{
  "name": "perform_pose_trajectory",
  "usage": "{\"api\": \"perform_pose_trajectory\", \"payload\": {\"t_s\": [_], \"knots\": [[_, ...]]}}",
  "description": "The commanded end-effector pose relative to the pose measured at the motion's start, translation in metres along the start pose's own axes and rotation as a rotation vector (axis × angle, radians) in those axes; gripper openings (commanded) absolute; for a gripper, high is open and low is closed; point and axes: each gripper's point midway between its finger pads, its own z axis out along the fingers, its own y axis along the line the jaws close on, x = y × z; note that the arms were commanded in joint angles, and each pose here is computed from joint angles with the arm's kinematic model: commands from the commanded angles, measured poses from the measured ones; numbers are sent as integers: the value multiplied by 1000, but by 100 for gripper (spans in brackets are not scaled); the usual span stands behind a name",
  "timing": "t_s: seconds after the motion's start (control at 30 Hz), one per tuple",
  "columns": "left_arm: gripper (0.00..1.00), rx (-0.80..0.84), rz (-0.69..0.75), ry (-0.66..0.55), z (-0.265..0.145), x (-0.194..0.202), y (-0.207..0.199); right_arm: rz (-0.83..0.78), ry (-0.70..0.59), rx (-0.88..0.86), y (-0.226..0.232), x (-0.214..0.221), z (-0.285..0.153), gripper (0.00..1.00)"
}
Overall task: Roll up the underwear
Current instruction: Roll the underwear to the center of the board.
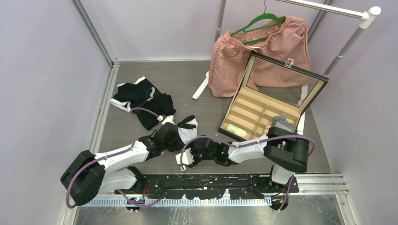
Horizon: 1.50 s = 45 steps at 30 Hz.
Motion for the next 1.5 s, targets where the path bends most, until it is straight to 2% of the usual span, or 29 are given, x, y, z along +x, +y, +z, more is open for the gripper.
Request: {"api": "perform_pose_trajectory", "payload": {"t_s": [0.0,0.47,0.73,1.17,1.3,1.47], "knots": [[1,-113,41,58,1,17,30,-22,99,-2,-5,21,-1,60],[1,-123,34,57,0,15,35,39,190,-64,17,48,-6,52],[1,-129,29,54,-2,12,38,82,291,-76,19,62,-6,47],[1,-122,1,46,-5,1,43,207,272,-57,21,64,-6,10],[1,-100,-14,29,-8,-8,39,313,239,-77,23,51,-4,4],[1,-75,-31,-21,-21,-24,31,444,146,-122,27,25,-3,3]]}}
